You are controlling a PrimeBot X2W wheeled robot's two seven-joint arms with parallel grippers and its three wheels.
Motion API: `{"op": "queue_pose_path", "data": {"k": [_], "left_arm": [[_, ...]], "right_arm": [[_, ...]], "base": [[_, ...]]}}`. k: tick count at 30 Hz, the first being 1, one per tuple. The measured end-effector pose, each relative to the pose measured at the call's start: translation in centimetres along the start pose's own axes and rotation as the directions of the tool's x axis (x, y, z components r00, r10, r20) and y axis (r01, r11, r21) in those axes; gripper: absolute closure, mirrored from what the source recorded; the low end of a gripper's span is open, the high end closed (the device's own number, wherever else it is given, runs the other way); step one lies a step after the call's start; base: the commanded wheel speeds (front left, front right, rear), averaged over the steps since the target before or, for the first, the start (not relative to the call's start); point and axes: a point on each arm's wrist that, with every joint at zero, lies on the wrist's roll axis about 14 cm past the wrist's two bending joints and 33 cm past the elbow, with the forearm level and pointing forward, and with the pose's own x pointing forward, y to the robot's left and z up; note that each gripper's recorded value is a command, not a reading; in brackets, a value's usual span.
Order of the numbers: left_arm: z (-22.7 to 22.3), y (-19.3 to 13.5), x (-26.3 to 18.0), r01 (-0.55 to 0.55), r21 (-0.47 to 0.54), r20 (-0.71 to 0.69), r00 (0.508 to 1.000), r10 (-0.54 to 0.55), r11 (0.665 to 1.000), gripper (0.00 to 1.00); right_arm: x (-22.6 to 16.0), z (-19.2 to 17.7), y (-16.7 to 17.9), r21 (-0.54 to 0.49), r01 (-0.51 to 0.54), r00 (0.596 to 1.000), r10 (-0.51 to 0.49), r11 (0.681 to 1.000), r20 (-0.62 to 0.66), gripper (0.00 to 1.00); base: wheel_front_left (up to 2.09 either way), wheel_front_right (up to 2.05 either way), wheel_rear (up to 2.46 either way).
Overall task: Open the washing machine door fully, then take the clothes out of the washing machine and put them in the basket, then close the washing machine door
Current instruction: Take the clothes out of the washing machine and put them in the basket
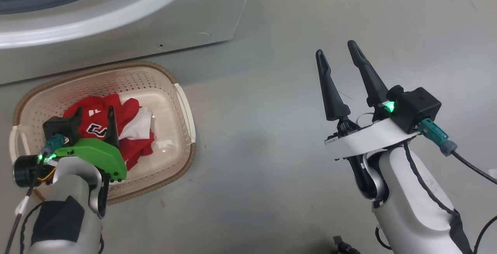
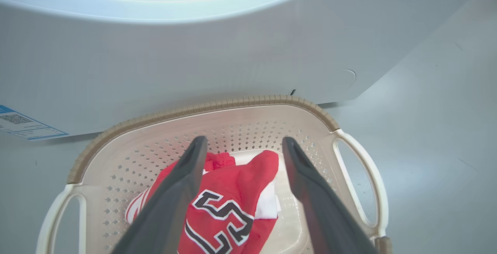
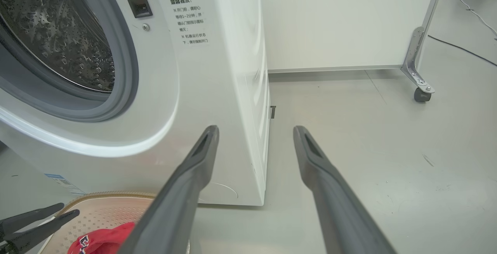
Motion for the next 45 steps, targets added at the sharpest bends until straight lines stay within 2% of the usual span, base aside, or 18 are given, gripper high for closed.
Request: {"op": "queue_pose_path", "data": {"k": [10,17,26,38,45], "left_arm": [[5.5,-0.4,-2.9,-0.007,0.009,0.187,0.982,0.005,1.000,0.00],[11.2,-0.3,-6.5,-0.015,0.017,0.363,0.932,0.007,1.000,0.00],[14.5,-0.1,-11.4,-0.038,0.033,0.489,0.872,0.017,0.999,0.00],[14.8,0.2,-17.5,-0.095,0.037,0.568,0.821,0.057,0.995,0.00],[13.3,-0.1,-19.9,-0.108,0.043,0.572,0.818,0.064,0.993,0.00]], "right_arm": [[-1.2,1.4,0.8,-0.009,-0.009,0.999,0.010,1.000,0.031,0.00],[-2.2,3.1,1.0,-0.004,0.001,0.997,-0.001,1.000,0.072,0.00],[-3.8,3.8,2.3,-0.009,-0.029,0.996,0.030,1.000,0.087,0.00],[-7.0,3.5,3.9,-0.010,-0.063,0.995,0.063,0.998,0.076,0.00],[-8.8,3.5,4.2,-0.011,-0.064,0.995,0.065,0.998,0.077,0.00]], "base": [[0.00,0.00,0.00],[0.00,0.00,0.00],[0.00,0.00,0.00],[0.00,0.00,0.00],[0.00,0.00,0.00]]}}
